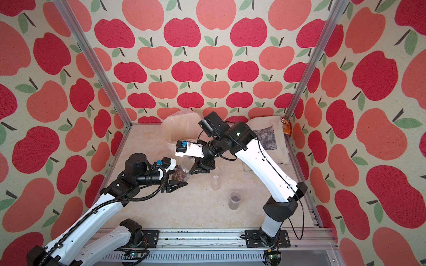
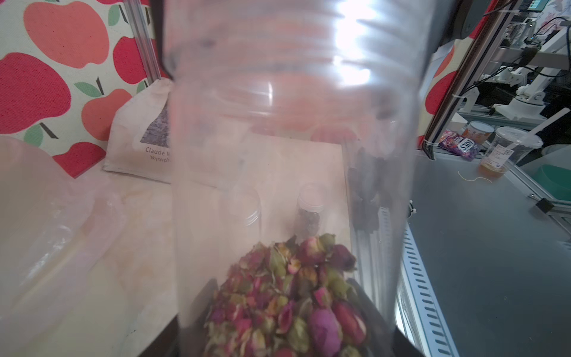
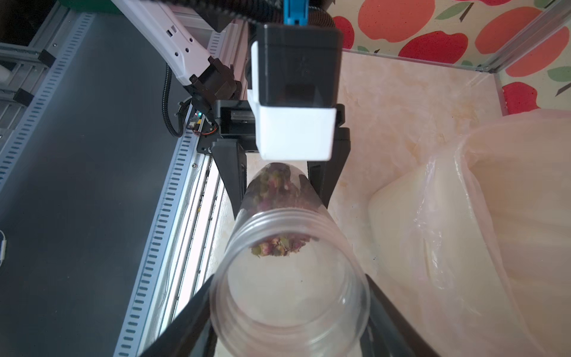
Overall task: Empty the moldy dried flower tea in the jars
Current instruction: Unscrew the lid from the jar.
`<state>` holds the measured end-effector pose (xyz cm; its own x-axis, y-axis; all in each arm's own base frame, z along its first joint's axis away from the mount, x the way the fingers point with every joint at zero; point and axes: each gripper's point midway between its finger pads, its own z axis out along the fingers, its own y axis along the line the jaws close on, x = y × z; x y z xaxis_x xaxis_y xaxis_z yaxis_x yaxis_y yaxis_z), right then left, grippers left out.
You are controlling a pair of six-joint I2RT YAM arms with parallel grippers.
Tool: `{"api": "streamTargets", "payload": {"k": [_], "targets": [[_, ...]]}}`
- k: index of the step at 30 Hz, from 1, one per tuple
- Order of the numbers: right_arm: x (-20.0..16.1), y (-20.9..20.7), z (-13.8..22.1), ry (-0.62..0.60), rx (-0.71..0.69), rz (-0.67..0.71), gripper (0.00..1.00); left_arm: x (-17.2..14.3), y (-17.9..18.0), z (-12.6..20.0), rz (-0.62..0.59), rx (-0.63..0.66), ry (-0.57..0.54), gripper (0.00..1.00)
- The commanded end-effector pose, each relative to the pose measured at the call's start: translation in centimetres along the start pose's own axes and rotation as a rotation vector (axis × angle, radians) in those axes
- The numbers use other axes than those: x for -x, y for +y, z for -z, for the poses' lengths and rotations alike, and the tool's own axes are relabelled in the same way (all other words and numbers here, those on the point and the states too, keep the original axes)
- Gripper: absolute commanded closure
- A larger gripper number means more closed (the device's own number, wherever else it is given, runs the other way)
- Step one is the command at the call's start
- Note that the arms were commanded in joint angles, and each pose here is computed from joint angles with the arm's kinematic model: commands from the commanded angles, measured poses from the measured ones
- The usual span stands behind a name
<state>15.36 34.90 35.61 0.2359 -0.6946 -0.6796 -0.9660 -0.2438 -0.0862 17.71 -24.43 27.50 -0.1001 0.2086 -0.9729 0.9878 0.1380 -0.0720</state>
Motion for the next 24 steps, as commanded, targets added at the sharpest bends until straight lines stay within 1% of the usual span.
{"api": "streamTargets", "payload": {"k": [1, 4, 5, 8, 10, 11, 13, 14, 16, 17, 20, 21, 24], "targets": [[-1.7, 0.0, -1.0, 0.116, 0.012, 0.143, 0.90, 1.7, -1.7, 0.5, 0.113, -0.104, -0.032, 1.00], [-1.3, 0.0, -1.1, 0.098, 0.018, 0.144, 0.89, 1.3, -1.1, 0.5, 0.108, -0.060, -0.015, 1.00], [-1.1, 0.0, -1.1, 0.088, 0.017, 0.140, 0.88, 1.2, -0.8, 0.5, 0.101, -0.041, -0.011, 1.00], [-0.4, -0.7, -1.0, 0.060, -0.018, 0.106, 0.70, 0.9, 0.0, 0.6, 0.080, 0.018, -0.003, 1.00], [0.4, -1.0, -0.6, 0.030, -0.049, 0.068, 0.44, 0.7, 0.9, 0.7, 0.057, 0.080, 0.005, 1.00], [0.9, -1.2, -0.1, 0.007, -0.066, 0.047, 0.39, 0.6, 1.3, 0.8, 0.045, 0.112, 0.008, 1.00], [2.2, -1.2, 1.1, -0.063, -0.092, -0.010, 0.34, 0.5, 2.7, 1.2, 0.011, 0.207, 0.019, 1.00], [3.0, -1.2, 1.8, -0.108, -0.106, -0.049, 0.32, 0.4, 3.5, 1.5, -0.008, 0.267, 0.025, 1.00], [4.2, -1.4, 3.3, -0.188, -0.152, -0.153, 0.21, 0.1, 4.9, 2.1, -0.044, 0.368, 0.039, 1.00], [4.6, -1.6, 4.0, -0.230, -0.183, -0.221, 0.16, 0.1, 5.6, 2.5, -0.085, 0.424, 0.051, 1.00], [5.0, -2.0, 5.4, -0.329, -0.238, -0.395, 0.05, -0.2, 6.9, 3.1, -0.159, 0.526, 0.093, 1.00], [4.9, -2.2, 5.6, -0.353, -0.252, -0.457, 0.03, -0.2, 7.2, 3.2, -0.187, 0.554, 0.107, 1.00], [3.6, -3.3, 5.7, -0.397, -0.277, -0.673, 0.02, 0.0, 8.1, 3.3, -0.283, 0.641, 0.141, 1.00]]}}
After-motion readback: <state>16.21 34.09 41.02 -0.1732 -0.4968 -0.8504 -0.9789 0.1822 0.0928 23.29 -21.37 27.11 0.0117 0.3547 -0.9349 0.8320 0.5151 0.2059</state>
